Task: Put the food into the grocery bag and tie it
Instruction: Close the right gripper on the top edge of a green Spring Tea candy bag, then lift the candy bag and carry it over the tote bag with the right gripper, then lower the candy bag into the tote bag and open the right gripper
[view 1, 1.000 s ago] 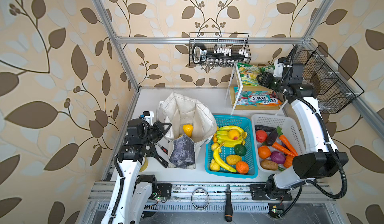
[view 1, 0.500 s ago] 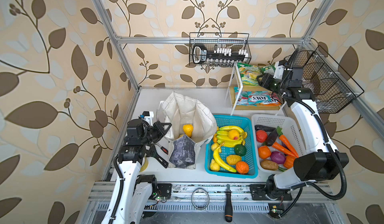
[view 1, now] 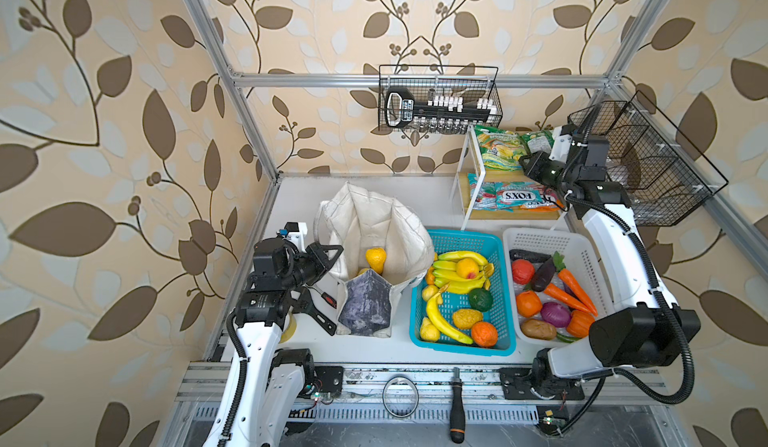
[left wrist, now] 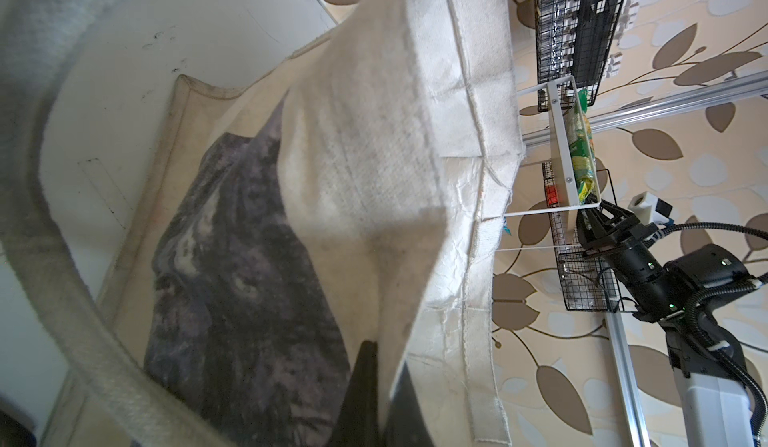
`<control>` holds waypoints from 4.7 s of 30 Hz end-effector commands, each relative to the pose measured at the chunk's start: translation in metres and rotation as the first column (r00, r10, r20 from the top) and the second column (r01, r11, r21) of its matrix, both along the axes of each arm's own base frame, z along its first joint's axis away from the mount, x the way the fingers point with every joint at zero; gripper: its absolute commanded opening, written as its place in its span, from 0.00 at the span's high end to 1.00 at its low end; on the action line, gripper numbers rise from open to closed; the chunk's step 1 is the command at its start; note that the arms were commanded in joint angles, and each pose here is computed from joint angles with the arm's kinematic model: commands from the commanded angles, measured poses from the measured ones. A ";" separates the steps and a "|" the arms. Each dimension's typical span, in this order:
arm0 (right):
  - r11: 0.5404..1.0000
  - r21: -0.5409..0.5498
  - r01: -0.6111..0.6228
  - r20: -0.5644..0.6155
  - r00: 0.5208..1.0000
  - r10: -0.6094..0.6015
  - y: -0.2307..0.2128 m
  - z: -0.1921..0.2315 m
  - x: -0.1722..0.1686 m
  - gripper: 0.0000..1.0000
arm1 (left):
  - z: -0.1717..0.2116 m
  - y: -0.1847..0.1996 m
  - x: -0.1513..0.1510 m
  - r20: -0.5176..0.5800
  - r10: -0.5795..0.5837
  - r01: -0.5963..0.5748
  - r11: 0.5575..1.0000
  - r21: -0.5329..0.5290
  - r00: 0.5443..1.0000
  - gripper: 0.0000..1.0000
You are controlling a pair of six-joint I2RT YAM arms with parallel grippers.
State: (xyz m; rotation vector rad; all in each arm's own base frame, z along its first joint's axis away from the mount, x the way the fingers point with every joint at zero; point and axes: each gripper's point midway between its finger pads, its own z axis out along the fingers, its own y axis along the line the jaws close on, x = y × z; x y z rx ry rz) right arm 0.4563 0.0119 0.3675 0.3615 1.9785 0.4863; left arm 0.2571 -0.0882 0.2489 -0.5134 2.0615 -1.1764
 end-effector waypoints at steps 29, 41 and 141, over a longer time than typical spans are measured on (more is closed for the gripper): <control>0.991 -0.043 -0.124 0.294 0.947 0.132 0.030 0.151 -0.045 1.00 | 0.019 -0.003 0.001 0.083 -0.024 0.024 1.000 -0.004 0.996 1.00; 0.967 -0.068 -0.245 0.408 0.878 0.251 0.071 0.213 -0.122 1.00 | 0.023 -0.005 -0.001 0.097 -0.036 0.037 0.999 -0.014 0.995 1.00; 0.757 -0.326 -0.566 -0.333 0.818 0.468 0.359 -0.205 -0.130 0.91 | 0.019 -0.007 -0.006 0.067 -0.035 0.037 0.998 -0.041 0.997 1.00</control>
